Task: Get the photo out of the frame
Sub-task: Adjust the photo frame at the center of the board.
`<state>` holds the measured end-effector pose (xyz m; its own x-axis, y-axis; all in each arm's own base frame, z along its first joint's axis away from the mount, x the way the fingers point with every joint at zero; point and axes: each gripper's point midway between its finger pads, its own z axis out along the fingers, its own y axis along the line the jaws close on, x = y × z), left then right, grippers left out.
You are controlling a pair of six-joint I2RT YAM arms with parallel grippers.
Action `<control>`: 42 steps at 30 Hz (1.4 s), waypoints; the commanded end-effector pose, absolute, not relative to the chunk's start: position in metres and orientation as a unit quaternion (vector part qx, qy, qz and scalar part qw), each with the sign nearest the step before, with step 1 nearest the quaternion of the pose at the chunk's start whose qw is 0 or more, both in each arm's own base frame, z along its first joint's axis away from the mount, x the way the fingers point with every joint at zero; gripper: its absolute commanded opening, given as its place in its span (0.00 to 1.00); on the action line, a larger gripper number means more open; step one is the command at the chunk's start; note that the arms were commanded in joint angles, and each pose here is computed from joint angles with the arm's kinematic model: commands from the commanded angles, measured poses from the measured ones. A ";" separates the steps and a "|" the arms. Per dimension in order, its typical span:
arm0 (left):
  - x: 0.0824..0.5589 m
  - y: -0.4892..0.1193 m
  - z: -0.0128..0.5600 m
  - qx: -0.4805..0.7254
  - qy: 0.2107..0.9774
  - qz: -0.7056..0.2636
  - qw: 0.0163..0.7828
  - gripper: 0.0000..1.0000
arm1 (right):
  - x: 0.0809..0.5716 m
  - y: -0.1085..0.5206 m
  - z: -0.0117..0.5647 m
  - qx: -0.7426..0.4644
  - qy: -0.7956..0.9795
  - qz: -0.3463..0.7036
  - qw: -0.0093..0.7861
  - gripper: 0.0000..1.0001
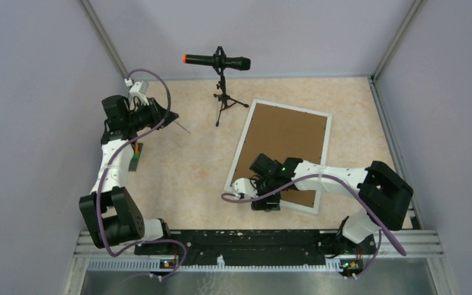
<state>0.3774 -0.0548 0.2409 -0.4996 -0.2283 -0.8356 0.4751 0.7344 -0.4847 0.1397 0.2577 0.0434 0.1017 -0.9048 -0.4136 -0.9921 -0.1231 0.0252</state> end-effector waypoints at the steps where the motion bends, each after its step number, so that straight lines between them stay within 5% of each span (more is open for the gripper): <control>1: 0.367 -0.076 0.245 0.146 0.775 -0.358 0.500 0.00 | 0.207 0.269 0.120 -0.603 0.738 0.237 0.188 0.73; 11: 0.359 -0.124 0.238 0.225 0.765 -0.357 0.486 0.00 | 0.374 0.092 0.119 -0.216 0.940 0.152 0.214 0.74; 20: 0.372 -0.126 0.242 0.217 0.769 -0.348 0.490 0.00 | 0.428 -0.004 0.090 -0.064 0.967 0.048 0.243 0.70; 26: 0.375 -0.125 0.245 0.217 0.770 -0.343 0.492 0.00 | 0.439 -0.002 0.048 -0.077 0.971 0.083 0.210 0.63; 36: 0.374 -0.134 0.243 0.226 0.772 -0.343 0.485 0.00 | 0.387 0.072 0.009 -0.167 0.959 0.170 0.154 0.31; 42: 0.372 -0.143 0.241 0.226 0.774 -0.346 0.479 0.00 | 0.358 0.093 -0.003 -0.135 0.965 0.195 0.115 0.28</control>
